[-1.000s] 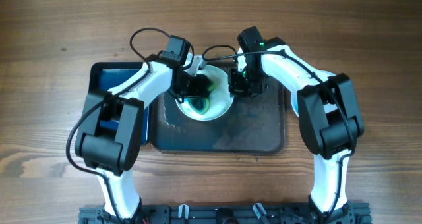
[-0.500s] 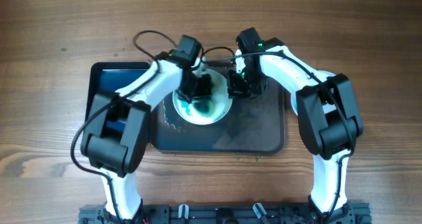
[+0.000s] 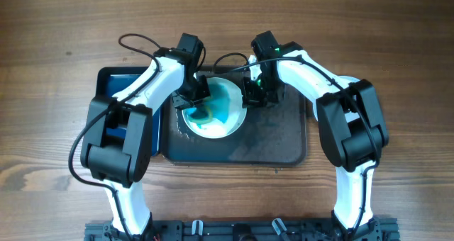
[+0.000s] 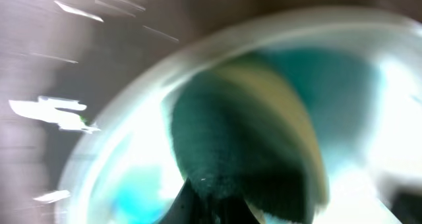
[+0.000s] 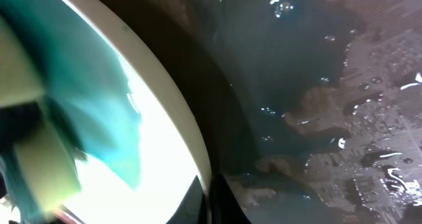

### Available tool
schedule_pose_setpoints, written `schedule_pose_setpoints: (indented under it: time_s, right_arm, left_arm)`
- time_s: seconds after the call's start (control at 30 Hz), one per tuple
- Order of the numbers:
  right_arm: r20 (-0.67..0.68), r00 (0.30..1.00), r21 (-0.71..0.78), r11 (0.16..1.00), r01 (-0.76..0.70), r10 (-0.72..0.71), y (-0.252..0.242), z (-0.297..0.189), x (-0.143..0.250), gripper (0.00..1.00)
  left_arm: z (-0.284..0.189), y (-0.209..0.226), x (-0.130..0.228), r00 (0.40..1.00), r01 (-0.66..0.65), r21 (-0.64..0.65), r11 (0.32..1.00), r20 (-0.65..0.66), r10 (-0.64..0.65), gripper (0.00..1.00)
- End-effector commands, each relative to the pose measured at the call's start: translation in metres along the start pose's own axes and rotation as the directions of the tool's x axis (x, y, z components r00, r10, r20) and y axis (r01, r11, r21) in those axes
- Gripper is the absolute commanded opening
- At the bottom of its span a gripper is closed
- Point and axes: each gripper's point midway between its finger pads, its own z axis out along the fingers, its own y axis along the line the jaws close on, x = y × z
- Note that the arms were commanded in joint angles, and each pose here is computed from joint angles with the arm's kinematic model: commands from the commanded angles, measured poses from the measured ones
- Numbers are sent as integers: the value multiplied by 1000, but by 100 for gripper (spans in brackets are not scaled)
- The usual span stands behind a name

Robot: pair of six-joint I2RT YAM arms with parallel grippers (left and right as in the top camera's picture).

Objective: Clean dirty plates on tray and stack at the side
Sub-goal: 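Hold the plate with the right gripper and scrub it with the left-held sponge, then carry the plate with the right gripper onto the stack right of the tray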

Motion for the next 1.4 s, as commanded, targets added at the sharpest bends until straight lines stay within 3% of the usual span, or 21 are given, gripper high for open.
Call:
schedule_pose_setpoints:
  time_s: [0.0, 0.1, 0.23, 0.3, 0.37, 0.47, 0.53, 0.63, 0.77, 0.87, 1.0, 1.03, 1.1, 1.17, 1.2, 1.3, 1.37]
  right_arm:
    - [-15, 1000, -25, 1000, 7, -7, 1, 3, 0, 4]
    - [-41, 999, -29, 999, 16, -17, 1, 2, 7, 4]
    - [-10, 1000, 6, 1000, 24, -24, 0, -10, 6, 4]
    - [106, 991, 190, 980, 60, -81, -8, -46, 0, 4]
    - [216, 966, 360, 931, 57, -143, -13, -82, -4, 4]
    - [428, 854, 667, 741, -76, -297, -13, -168, -2, 4]
    - [490, 760, 784, 597, -170, -428, 1, -216, 12, 4]
    - [441, 655, 890, 393, -231, -613, 32, -249, 34, 4]
    - [387, 471, 902, 218, -374, -792, 85, -282, 58, 4]
    - [345, 390, 895, 175, -410, -854, 112, -289, 75, 4]
    - [358, 380, 904, 214, -370, -853, 119, -278, 78, 4]
    - [365, 409, 917, 246, -315, -837, 116, -266, 75, 4]
    - [381, 544, 911, 405, -82, -748, 103, -215, 67, 4]
    - [376, 718, 701, 687, 192, -585, 106, -149, 70, 4]
    - [377, 767, 588, 774, 236, -520, 109, -136, 68, 5]
    - [414, 861, 293, 939, 181, -296, 103, -138, 46, 4]
    - [430, 895, 68, 993, 97, -117, 92, -158, 28, 5]
  left_arm:
    - [-17, -85, 48, 952, -128, 521, 844, -175, 252, 4]
    - [-52, -82, 2, 978, -133, 534, 835, -65, 197, 4]
    - [-118, -10, -67, 994, -21, 309, 951, 109, -14, 4]
    - [-166, 41, -92, 960, 83, 196, 977, 248, -131, 4]
    - [-178, 69, -95, 938, 156, 147, 977, 288, -193, 4]
    - [-178, 83, -91, 937, 193, 114, 975, 275, -217, 4]
    - [-178, 85, -90, 937, 196, 107, 975, 274, -218, 4]
    - [-178, 85, -91, 937, 196, 107, 975, 274, -218, 4]
    - [-177, 85, -90, 937, 197, 105, 975, 271, -219, 4]
    - [-177, 85, -90, 937, 197, 105, 975, 272, -219, 4]
    - [-177, 85, -90, 937, 197, 105, 975, 271, -219, 4]
    - [-177, 85, -90, 937, 197, 105, 975, 271, -219, 4]
    - [-177, 85, -90, 937, 197, 106, 975, 272, -219, 4]
    - [-178, 84, -92, 934, 199, 112, 974, 280, -223, 4]
    - [-179, 84, -94, 928, 211, 119, 970, 286, -237, 4]
    - [-180, 80, -98, 924, 210, 128, 969, 299, -240, 4]
    - [-179, 74, -99, 925, 193, 130, 973, 306, -224, 4]
